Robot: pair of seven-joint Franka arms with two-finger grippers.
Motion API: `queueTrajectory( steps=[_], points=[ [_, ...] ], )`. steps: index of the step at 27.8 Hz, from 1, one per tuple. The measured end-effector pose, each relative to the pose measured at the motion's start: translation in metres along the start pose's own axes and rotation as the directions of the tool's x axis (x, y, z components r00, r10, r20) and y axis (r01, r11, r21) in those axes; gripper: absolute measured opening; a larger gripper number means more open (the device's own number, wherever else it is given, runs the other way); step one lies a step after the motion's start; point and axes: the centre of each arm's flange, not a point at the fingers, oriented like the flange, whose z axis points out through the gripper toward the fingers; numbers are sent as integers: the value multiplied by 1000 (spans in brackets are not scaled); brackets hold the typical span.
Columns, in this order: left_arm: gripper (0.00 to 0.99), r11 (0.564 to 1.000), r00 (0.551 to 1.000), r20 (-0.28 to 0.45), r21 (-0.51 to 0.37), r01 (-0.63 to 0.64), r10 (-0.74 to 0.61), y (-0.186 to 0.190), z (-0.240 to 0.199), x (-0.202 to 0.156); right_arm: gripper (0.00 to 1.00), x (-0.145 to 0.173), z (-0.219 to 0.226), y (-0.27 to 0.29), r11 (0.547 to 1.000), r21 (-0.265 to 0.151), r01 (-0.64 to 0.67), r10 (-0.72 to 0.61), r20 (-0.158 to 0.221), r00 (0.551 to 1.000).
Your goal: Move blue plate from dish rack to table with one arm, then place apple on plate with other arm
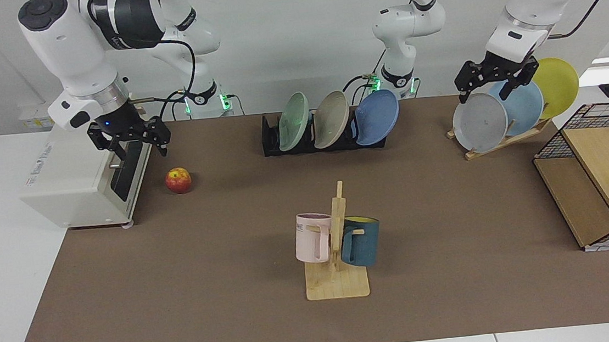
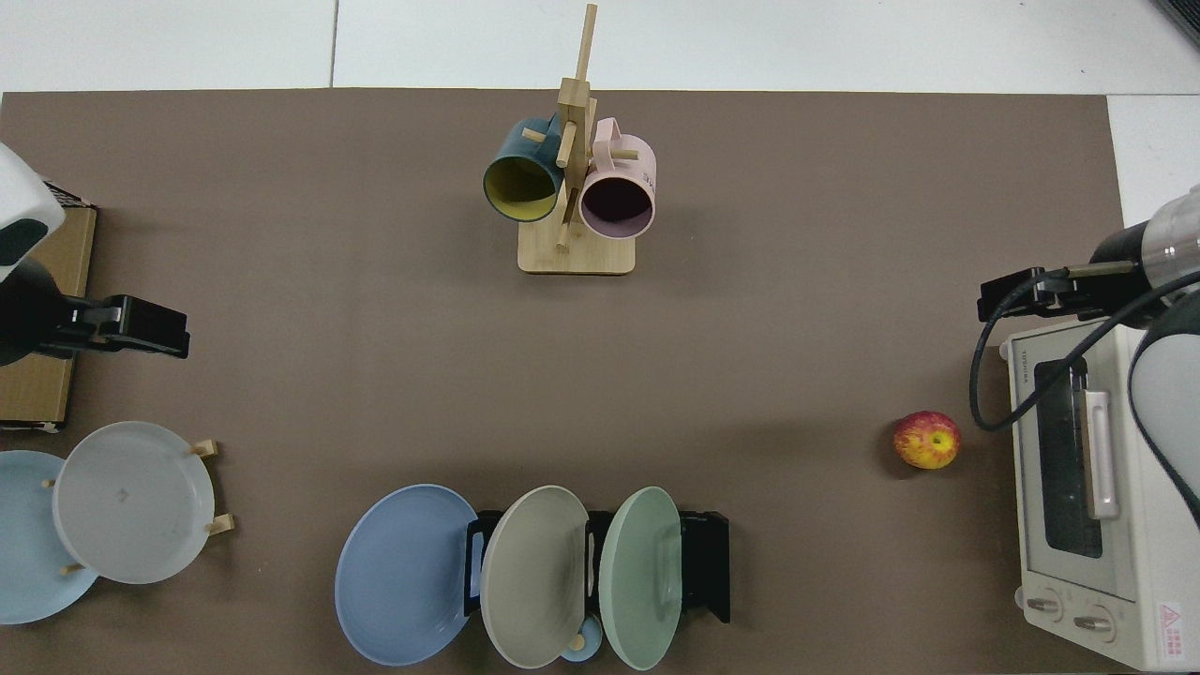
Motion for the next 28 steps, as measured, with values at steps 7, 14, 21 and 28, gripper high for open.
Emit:
queueTrajectory(
  steps=[7, 14, 21, 28],
  points=[
    [991, 1000, 1000, 4, 0, 0, 0, 0, 0, -1, 1000, -11, 7, 2, 1000, 1, -3, 3, 14, 1000],
    [991, 1000, 1000, 29, 0, 1, -1, -1, 2, -4, 1000, -37, 33, 3, 1000, 4, -2, 2, -6, 1000],
    [991, 1000, 998, 58, 1, -5, 5, 3, 4, -10, 1000, -55, 64, 5, 1000, 4, -4, 4, 37, 999],
    [991, 999, 996, 76, -1, -36, 36, 22, 19, -26, 1000, -61, 101, 10, 1000, -6, -8, 8, 46, 999]
  ],
)
